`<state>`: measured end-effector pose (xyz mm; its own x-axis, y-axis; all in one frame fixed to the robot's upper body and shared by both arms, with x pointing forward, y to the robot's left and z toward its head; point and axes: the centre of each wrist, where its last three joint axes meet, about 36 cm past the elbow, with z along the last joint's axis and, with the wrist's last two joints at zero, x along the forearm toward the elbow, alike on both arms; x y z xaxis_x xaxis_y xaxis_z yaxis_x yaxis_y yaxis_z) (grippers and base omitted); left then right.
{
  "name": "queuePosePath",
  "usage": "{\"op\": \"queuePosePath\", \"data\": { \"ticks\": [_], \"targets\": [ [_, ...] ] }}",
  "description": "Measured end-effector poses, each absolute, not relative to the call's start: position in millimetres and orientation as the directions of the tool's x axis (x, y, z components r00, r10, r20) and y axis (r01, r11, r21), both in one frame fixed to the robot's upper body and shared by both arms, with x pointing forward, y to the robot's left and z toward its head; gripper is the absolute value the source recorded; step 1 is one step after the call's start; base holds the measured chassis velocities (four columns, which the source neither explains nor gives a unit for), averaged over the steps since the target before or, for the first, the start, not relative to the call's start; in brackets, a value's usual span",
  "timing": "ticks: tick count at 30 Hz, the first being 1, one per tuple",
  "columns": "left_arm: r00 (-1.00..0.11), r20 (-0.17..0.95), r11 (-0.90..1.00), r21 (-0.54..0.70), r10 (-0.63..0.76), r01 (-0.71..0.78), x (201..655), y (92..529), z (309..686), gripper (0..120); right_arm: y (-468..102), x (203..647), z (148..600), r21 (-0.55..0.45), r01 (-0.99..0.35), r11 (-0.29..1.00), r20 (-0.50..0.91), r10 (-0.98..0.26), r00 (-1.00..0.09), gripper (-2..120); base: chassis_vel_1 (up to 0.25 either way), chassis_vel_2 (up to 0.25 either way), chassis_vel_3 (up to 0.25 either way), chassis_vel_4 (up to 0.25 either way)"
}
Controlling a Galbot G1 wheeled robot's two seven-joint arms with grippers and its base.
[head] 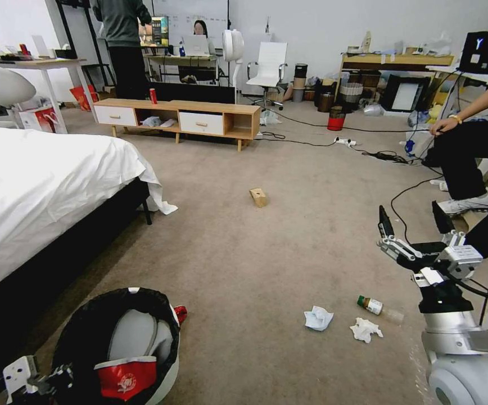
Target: Pick up the trash bin and place the garbage on the floor into it.
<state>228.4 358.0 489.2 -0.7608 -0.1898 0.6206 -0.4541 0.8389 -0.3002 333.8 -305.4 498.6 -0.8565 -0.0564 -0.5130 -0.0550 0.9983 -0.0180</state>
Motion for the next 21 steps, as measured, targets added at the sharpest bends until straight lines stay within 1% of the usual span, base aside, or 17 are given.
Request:
{"op": "queuePosePath", "data": {
  "ticks": [9, 21],
  "targets": [
    [-0.753, 0.630, 0.833, -0.301, -0.192, -0.464, 228, 362, 483, 2, -305, 330, 490, -0.018, -0.015, 1.000, -0.501, -0.022, -0.865, 100, 0.000, 0.000, 0.000, 0.000],
    [-0.761, 0.623, 0.829, -0.321, -0.179, -0.458, 229, 358, 484, 2, -304, 331, 483, -0.014, -0.018, 1.000, -0.486, -0.023, -0.874, 100, 0.000, 0.000, 0.000, 0.000]
  ]
}}
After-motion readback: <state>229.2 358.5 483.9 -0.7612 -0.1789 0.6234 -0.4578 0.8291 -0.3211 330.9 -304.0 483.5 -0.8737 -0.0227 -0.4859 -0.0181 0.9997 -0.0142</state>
